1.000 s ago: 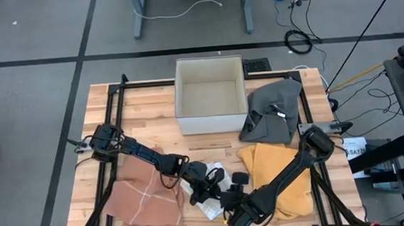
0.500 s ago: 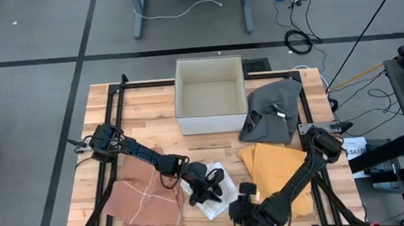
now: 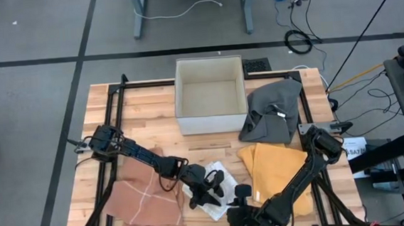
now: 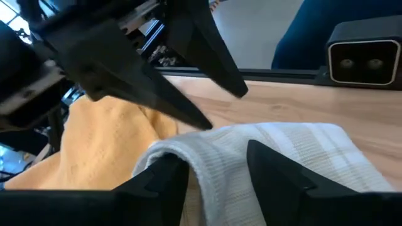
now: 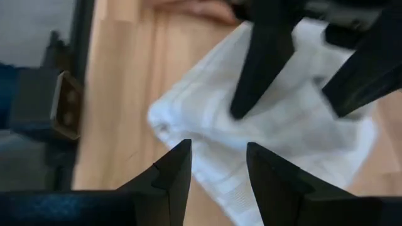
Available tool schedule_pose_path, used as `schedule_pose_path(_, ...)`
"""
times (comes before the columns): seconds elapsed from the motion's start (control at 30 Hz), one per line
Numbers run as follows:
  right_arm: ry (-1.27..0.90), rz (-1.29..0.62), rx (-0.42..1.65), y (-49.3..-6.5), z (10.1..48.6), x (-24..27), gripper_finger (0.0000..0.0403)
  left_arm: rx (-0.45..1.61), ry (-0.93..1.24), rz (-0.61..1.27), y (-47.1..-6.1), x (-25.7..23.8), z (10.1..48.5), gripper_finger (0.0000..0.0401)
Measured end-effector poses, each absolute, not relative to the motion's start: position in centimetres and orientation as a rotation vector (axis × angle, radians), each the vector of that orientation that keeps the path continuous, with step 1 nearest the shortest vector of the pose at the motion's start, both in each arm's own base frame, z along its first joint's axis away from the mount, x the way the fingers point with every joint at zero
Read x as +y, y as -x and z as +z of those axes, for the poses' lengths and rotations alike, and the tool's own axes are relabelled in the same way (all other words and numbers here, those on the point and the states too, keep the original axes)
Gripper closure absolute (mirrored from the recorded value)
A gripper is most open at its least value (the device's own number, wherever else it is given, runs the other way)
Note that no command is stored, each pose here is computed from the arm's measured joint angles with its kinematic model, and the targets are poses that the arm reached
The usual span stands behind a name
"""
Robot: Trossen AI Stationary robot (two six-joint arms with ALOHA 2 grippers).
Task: Fold towel
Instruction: Fold the white patterned towel
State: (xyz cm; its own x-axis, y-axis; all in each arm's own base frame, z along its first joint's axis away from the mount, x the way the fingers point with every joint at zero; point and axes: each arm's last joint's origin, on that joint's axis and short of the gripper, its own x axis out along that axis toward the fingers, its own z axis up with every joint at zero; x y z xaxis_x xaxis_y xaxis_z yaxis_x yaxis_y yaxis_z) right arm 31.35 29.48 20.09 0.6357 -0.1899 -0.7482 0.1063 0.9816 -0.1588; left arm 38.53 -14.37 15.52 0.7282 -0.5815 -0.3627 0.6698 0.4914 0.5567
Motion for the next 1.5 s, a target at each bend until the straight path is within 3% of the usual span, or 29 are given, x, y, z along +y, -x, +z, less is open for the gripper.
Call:
schedule_pose_path(0.2,0.161,-0.245,0.801,-31.6,20.2,29.0,0.026,0.127,-0.737,-0.747,-38.6,-14.3,15.6,0.0231)
schedule_pose_path(0.8,0.015,-0.469,0.84,-30.6,19.8,27.4,0.026,0.132,-0.756,-0.745,-38.4,-14.7,15.5,0.0231)
schedule_pose_path(1.13,0.011,-0.453,0.763,-31.7,19.8,27.5,0.026,0.127,-0.771,-0.737,-38.5,-14.6,15.6,0.0231)
schedule_pose_path(1.5,-0.021,-0.447,0.834,-32.8,18.2,27.0,0.0264,0.109,-0.787,-0.73,-38.4,-14.9,15.7,0.0231)
